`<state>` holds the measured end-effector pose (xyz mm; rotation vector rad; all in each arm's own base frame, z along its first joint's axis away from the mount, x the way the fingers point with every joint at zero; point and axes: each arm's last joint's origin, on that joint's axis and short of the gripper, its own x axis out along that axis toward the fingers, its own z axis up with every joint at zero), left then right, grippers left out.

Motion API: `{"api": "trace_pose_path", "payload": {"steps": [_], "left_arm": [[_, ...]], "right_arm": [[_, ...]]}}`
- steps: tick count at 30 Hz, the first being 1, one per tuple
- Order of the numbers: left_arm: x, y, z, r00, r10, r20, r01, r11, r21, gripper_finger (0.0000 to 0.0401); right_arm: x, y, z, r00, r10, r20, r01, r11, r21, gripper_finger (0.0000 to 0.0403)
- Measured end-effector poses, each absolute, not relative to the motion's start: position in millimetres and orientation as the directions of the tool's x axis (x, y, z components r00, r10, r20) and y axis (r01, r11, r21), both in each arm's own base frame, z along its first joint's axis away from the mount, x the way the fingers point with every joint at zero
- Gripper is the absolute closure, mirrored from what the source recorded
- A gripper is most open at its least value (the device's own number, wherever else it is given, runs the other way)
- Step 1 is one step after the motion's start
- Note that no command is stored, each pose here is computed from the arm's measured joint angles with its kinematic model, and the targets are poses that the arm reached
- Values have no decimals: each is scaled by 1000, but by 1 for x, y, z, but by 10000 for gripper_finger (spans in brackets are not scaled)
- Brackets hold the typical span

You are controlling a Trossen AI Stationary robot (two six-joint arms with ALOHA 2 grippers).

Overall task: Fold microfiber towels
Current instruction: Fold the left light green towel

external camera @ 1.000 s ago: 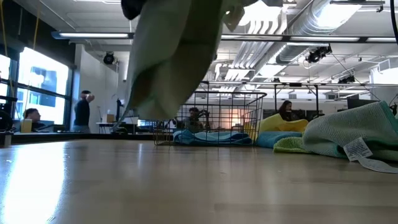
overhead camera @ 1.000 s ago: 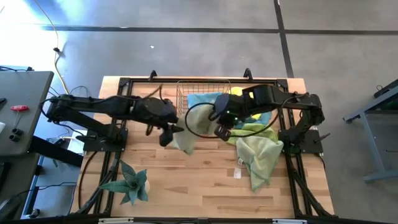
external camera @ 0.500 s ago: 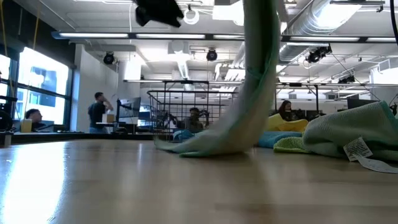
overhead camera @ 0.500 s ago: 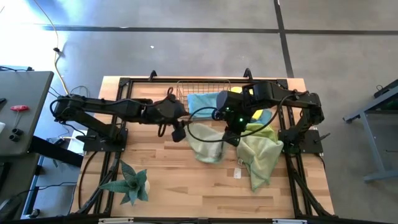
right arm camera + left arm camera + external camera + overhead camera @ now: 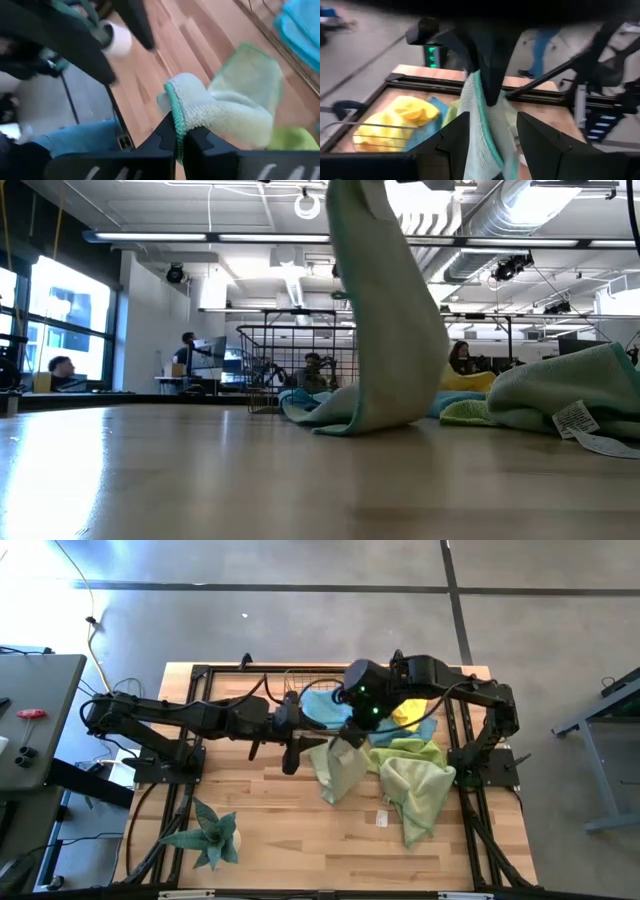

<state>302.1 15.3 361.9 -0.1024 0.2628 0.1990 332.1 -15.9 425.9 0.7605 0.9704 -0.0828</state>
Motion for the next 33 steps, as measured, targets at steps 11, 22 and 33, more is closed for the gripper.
{"api": "trace_pose_path", "payload": {"steps": [11,22,33], "left_arm": [[300,21,361,897,347,-272,-356,934,18,247],[300,19,361,892,363,-270,-352,932,92,247],[300,19,361,895,361,-263,-332,932,147,247]], "right_arm": [[339,-19,431,657,233,-717,361,738,571,403],[345,-21,436,716,182,-674,348,744,570,403],[343,-27,434,706,85,-703,418,752,510,403]]}}
